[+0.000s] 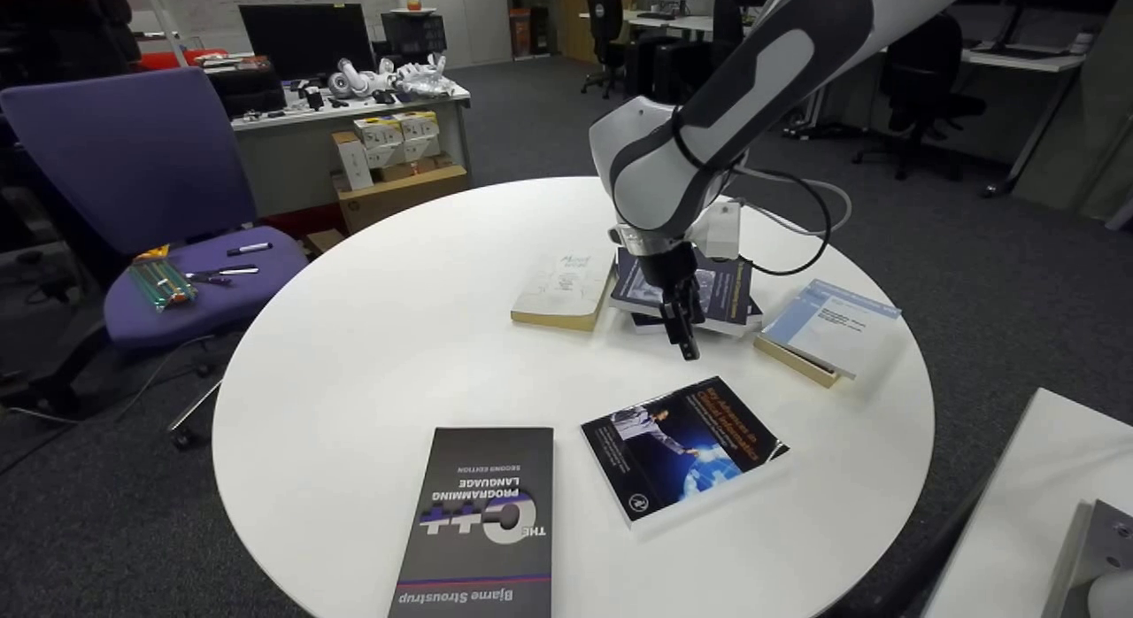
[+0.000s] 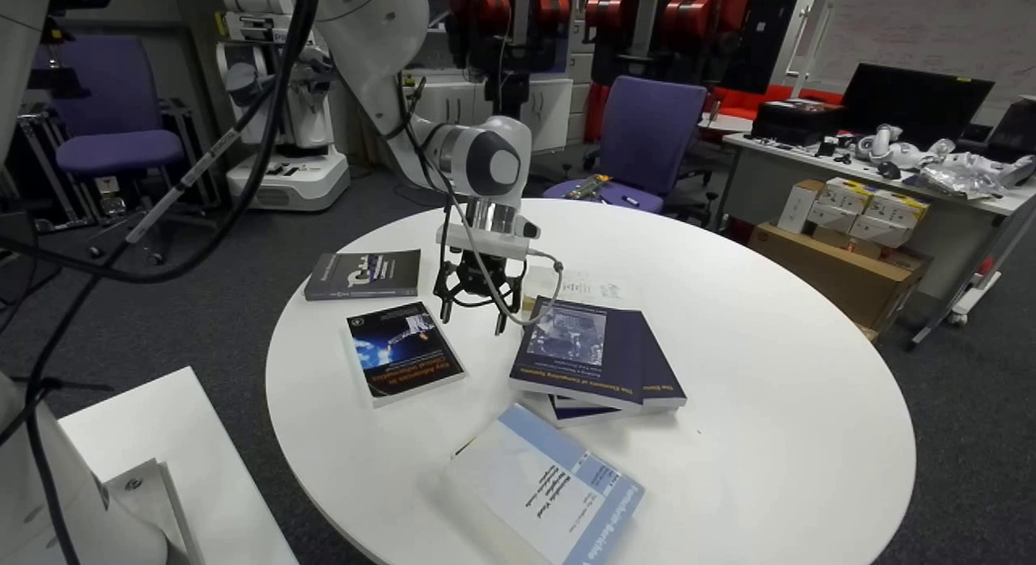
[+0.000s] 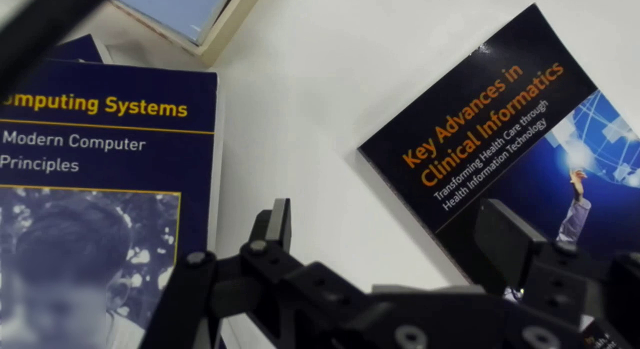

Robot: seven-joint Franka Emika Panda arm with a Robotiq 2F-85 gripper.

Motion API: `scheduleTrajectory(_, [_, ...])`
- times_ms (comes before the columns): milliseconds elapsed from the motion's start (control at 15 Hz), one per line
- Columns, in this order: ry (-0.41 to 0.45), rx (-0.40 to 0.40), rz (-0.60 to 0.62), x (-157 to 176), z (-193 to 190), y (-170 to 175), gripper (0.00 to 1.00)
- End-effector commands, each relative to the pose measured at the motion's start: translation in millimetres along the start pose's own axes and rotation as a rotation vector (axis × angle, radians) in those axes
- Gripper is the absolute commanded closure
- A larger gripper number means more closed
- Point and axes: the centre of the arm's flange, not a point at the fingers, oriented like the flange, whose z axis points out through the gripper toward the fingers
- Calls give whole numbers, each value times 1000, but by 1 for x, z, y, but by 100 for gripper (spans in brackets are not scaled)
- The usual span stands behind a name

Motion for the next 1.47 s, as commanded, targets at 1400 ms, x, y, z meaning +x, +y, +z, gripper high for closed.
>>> scheduleTrajectory(1400, [223, -87, 601, -64, 25, 77, 0])
